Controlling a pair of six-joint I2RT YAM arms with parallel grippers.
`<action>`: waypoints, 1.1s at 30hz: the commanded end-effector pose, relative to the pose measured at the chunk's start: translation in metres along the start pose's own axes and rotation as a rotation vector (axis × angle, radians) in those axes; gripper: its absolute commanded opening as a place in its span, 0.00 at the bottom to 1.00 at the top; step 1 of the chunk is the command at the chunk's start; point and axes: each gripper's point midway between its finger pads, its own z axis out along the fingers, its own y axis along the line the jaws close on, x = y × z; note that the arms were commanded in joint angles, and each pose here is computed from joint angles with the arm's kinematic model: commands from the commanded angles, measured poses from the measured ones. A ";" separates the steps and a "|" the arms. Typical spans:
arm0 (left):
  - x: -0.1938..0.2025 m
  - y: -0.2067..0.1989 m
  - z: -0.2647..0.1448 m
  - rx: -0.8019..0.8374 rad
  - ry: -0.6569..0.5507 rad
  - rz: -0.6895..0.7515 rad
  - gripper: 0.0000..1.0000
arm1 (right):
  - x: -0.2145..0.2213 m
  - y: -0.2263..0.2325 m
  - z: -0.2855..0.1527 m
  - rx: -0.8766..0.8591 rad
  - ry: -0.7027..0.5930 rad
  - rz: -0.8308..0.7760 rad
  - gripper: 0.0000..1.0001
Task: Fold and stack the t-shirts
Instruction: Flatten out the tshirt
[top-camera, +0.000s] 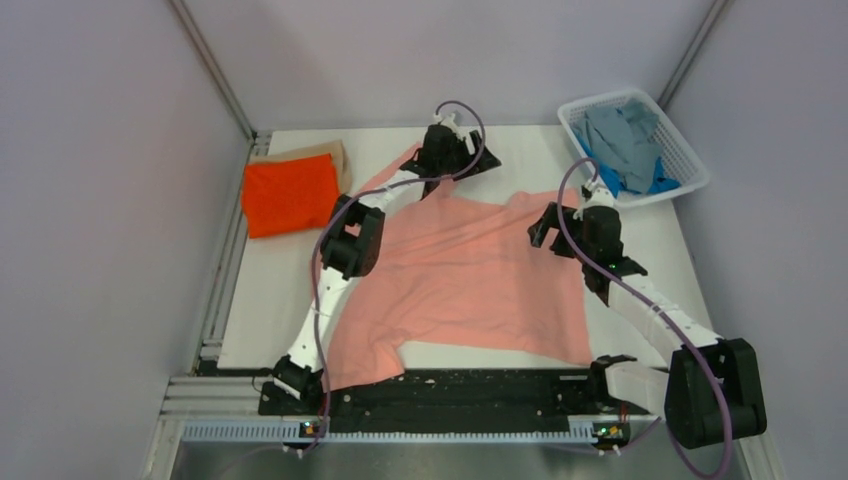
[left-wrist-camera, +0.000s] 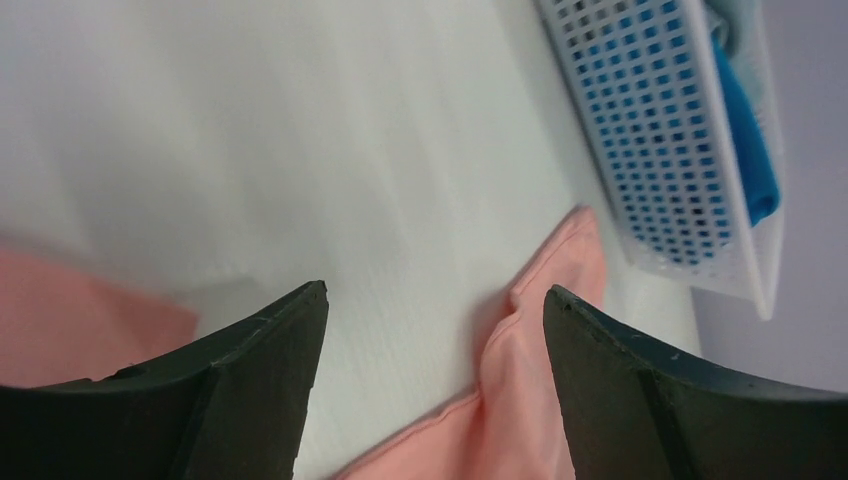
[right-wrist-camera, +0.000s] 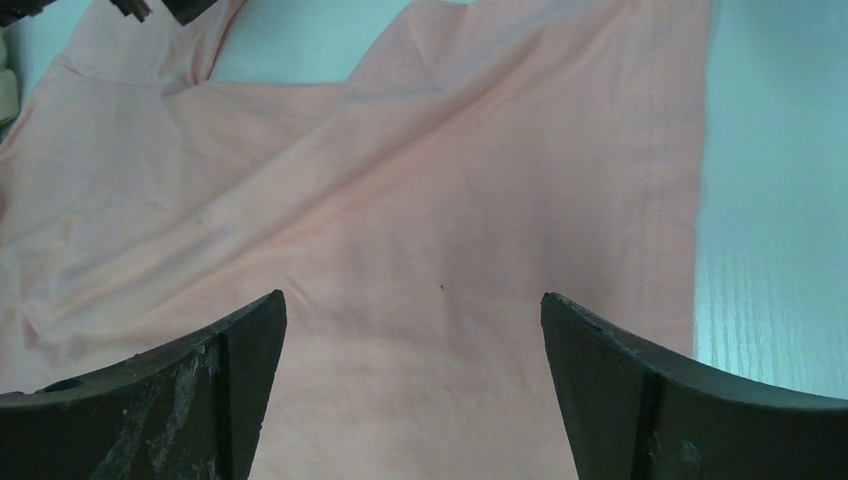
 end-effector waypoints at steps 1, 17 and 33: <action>-0.066 -0.037 -0.066 -0.060 -0.129 0.175 0.84 | -0.011 0.005 0.000 -0.018 -0.038 -0.006 0.96; -0.005 0.077 -0.153 -0.420 0.009 0.031 0.83 | 0.041 -0.014 0.041 0.081 0.211 0.050 0.96; 0.025 0.147 -0.113 -0.427 0.102 -0.306 0.78 | 0.034 -0.027 0.045 0.154 0.177 0.043 0.96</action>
